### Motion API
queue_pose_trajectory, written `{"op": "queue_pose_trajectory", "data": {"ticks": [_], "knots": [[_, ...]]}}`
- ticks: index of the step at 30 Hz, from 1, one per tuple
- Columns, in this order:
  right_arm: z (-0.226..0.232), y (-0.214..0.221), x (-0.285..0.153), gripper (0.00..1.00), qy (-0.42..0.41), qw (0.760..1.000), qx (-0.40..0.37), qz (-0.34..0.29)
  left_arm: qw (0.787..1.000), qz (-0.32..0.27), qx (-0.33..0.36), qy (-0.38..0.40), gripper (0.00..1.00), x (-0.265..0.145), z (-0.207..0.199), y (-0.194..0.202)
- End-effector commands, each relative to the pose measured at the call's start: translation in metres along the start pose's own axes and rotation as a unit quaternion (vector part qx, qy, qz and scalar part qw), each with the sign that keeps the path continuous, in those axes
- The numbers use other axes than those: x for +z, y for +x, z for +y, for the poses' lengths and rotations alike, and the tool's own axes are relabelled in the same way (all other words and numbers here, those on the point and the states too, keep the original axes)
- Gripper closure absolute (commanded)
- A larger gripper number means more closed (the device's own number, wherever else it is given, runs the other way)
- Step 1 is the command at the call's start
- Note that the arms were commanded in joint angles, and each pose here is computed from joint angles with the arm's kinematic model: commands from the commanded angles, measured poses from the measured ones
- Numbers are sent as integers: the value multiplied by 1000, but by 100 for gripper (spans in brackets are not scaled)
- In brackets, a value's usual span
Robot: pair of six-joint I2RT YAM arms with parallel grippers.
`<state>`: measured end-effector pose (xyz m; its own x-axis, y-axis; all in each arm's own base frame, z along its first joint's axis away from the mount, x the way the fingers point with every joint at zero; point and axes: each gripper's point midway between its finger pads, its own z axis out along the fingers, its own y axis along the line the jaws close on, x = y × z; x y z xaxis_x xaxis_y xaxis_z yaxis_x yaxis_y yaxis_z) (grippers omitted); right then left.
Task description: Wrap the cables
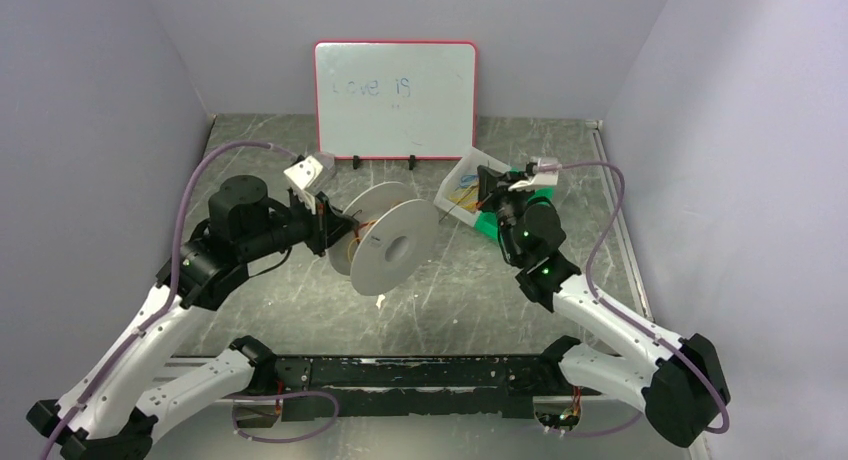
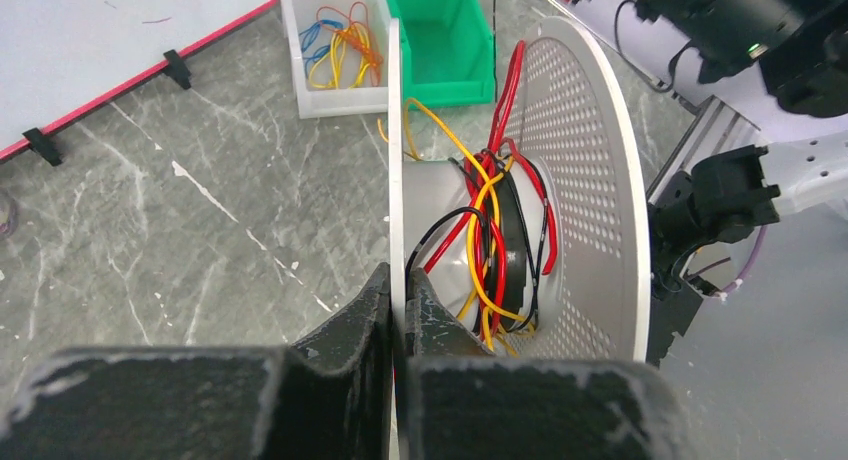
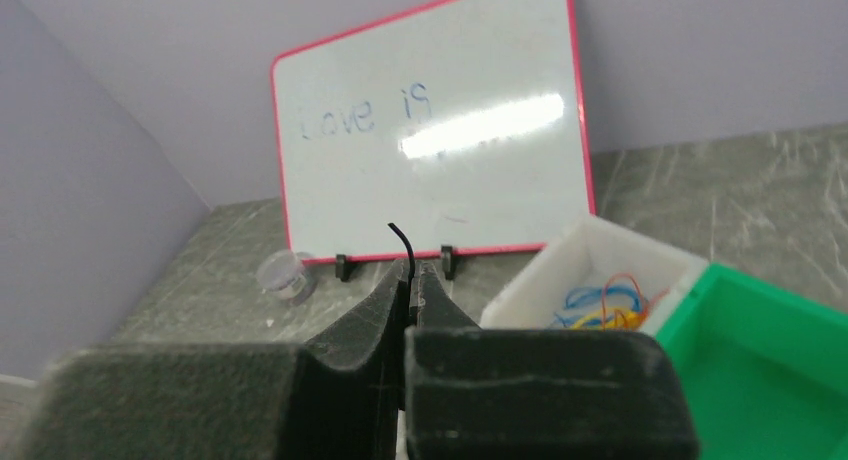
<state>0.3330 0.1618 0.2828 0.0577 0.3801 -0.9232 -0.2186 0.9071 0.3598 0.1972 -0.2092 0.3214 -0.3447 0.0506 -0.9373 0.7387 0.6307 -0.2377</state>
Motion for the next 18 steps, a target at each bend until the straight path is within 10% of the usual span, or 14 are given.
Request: {"op": "queue_pose_trajectory", "data": {"ticks": [1, 18], "knots": [[13, -27, 15, 100, -20, 998, -53, -13, 1000, 10, 13, -9, 93, 1, 6, 2], [134, -36, 32, 100, -262, 959, -50, 98, 988, 98, -7, -118, 93, 37, 53, 34]]}}
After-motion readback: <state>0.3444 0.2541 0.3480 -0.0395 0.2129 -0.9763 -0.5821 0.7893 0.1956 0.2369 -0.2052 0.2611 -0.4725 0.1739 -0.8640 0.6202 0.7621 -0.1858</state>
